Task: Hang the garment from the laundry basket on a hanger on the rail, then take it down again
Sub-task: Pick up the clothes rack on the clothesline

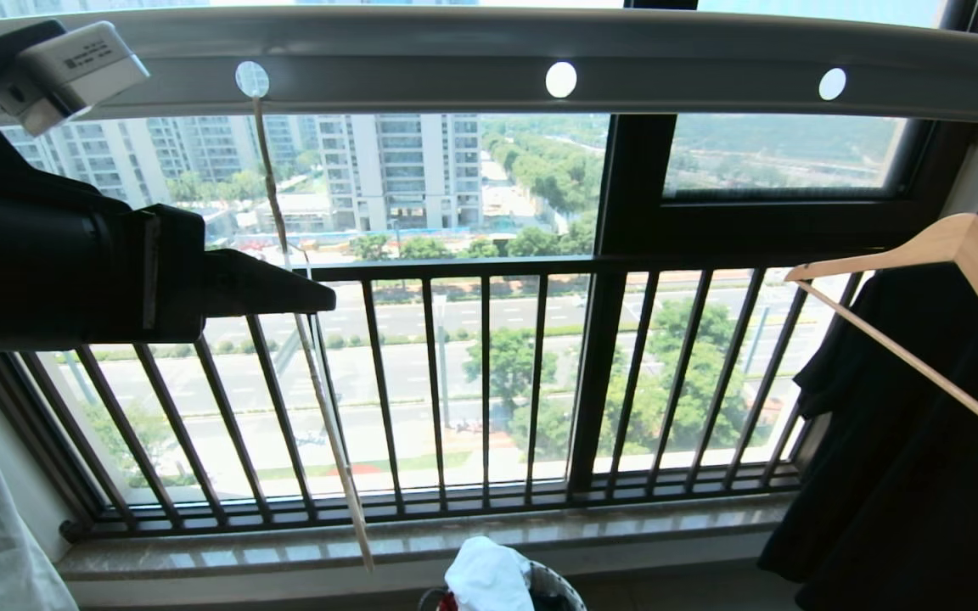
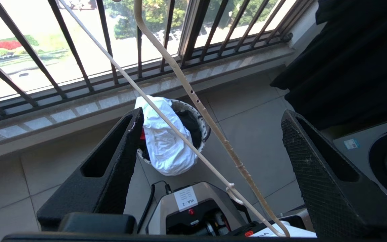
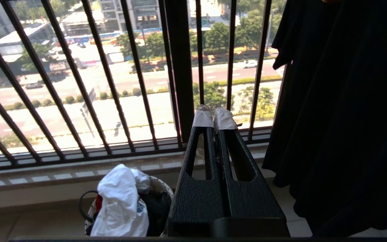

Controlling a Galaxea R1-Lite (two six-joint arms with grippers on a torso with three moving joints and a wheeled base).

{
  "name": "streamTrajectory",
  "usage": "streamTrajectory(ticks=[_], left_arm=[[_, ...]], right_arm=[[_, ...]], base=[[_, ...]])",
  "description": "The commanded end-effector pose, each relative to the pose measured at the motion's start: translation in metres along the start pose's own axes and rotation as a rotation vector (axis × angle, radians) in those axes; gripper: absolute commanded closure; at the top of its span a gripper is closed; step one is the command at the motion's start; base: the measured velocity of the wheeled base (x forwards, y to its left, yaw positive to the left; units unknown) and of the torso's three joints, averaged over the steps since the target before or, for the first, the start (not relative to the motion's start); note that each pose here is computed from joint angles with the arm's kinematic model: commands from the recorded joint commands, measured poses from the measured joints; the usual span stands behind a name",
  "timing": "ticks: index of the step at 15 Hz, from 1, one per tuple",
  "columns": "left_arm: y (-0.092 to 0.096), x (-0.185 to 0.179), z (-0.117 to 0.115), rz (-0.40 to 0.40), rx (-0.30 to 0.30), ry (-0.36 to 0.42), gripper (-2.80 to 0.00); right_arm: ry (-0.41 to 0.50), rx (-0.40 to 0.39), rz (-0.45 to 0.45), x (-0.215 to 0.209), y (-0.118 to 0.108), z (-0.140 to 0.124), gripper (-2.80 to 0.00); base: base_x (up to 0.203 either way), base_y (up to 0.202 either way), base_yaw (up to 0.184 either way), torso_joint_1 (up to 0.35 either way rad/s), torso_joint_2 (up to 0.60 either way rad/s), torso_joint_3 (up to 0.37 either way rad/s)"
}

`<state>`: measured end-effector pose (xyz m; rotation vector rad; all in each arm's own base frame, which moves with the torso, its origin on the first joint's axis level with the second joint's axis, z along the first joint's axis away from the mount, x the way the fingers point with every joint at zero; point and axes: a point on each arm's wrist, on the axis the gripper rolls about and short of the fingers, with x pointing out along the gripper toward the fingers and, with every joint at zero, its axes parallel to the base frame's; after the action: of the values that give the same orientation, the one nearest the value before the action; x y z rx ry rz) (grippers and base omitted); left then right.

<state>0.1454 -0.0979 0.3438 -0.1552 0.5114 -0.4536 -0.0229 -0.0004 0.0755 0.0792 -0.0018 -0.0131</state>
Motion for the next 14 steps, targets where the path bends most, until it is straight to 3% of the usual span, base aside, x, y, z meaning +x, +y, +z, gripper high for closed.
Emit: streamTrajectory(ticks=[1,3,8,14], left_arm=[[-0.013,0.030,-0.001,0.053,0.032,0.051,-2.80],[-0.020,0.040,-0.006,0.133,0.031,0.050,-2.80],[-0.015,0.051,-0.016,0.333,0.019,0.046,-2.80],[-0.010,0.056,-0.024,0.446,0.009,-0.008,-2.80]], right_arm=[[0.003,0.001,0.000,0.000,0.000,0.000,0.00],[0.003,0.001,-0.001,0.000,0.000,0.000,0.00],[0.003,0.001,-0.001,0.000,0.000,0.000,0.00],[0.003,0.001,0.001,0.000,0.000,0.000,0.00]], base=[[0.000,0.000,0.000,0.000,0.00,0.000],[0.000,0.000,0.000,0.000,0.00,0.000],[0.000,0.000,0.000,0.000,0.00,0.000],[0.000,0.000,0.000,0.000,0.00,0.000]])
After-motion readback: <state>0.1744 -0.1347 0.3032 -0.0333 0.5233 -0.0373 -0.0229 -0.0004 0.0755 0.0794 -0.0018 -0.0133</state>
